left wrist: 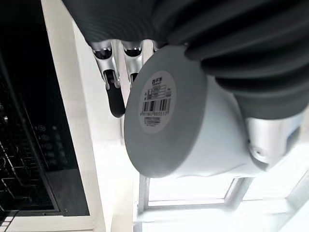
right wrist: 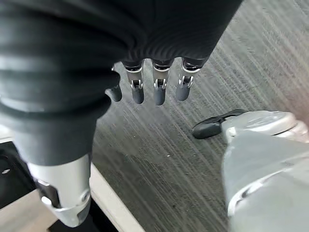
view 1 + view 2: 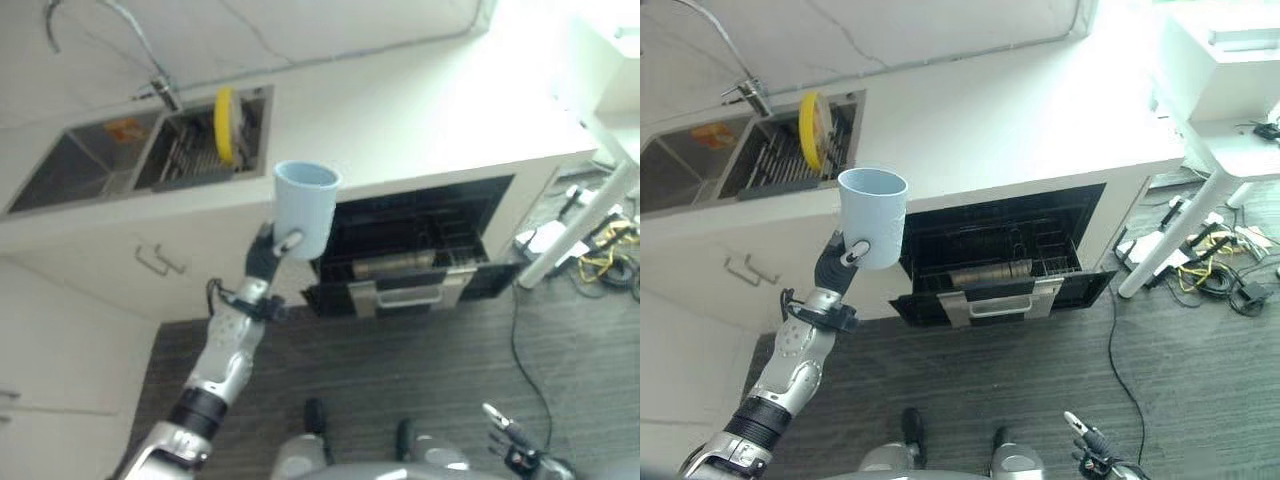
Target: Place the dishes in the dishwasher.
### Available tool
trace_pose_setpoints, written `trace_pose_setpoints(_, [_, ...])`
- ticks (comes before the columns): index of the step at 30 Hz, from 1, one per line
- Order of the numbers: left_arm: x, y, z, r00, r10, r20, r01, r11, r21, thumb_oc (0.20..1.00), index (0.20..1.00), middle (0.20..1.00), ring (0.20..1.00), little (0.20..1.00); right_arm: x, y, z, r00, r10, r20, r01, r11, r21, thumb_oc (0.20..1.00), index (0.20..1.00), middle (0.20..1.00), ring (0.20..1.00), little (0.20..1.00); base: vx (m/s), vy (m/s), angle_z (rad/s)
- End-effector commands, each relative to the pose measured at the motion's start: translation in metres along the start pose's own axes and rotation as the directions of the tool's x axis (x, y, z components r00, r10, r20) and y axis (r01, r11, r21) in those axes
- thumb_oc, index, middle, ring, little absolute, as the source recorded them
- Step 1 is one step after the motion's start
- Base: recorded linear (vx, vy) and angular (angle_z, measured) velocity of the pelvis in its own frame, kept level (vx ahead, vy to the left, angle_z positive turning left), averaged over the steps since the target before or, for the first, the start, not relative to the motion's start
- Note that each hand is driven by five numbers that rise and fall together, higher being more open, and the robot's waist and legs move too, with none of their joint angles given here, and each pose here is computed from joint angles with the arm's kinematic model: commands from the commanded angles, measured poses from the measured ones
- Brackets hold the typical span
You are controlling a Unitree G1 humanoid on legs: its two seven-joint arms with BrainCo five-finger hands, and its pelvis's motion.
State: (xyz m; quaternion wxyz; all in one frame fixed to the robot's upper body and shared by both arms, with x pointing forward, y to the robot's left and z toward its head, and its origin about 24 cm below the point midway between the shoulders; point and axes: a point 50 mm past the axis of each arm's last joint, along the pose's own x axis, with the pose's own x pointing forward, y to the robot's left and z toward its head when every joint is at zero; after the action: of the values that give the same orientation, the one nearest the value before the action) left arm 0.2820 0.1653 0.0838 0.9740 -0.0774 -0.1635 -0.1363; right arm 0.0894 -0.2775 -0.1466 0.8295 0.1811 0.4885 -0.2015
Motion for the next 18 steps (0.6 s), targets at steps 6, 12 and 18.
trace_pose_setpoints(6, [0.013,-0.002,0.034,0.985,-0.025,0.169,0.019,0.999,0.034,0.200,0.200,0.200,0.200,0.200,0.003,0.016,-0.009,0.999,0.036,0.000,-0.036,0.999,0.025,1.000,1.000,1.000,1.000,1.000,0.03,0.028,0.05])
trace_pose_setpoints(12, [0.014,-0.009,0.037,0.985,-0.010,0.170,0.001,0.999,0.050,0.200,0.200,0.200,0.200,0.200,0.003,0.019,0.009,0.990,0.017,0.138,-0.027,0.997,0.073,1.000,1.000,1.000,1.000,1.000,0.00,-0.027,-0.10])
trace_pose_setpoints(18, [0.004,0.001,0.038,0.971,0.138,0.196,-0.156,0.984,0.081,0.200,0.200,0.200,0.200,0.200,-0.030,0.062,0.091,0.778,0.240,0.581,-0.228,0.969,-0.095,1.000,1.000,1.000,1.000,1.000,-0.02,-0.097,-0.14])
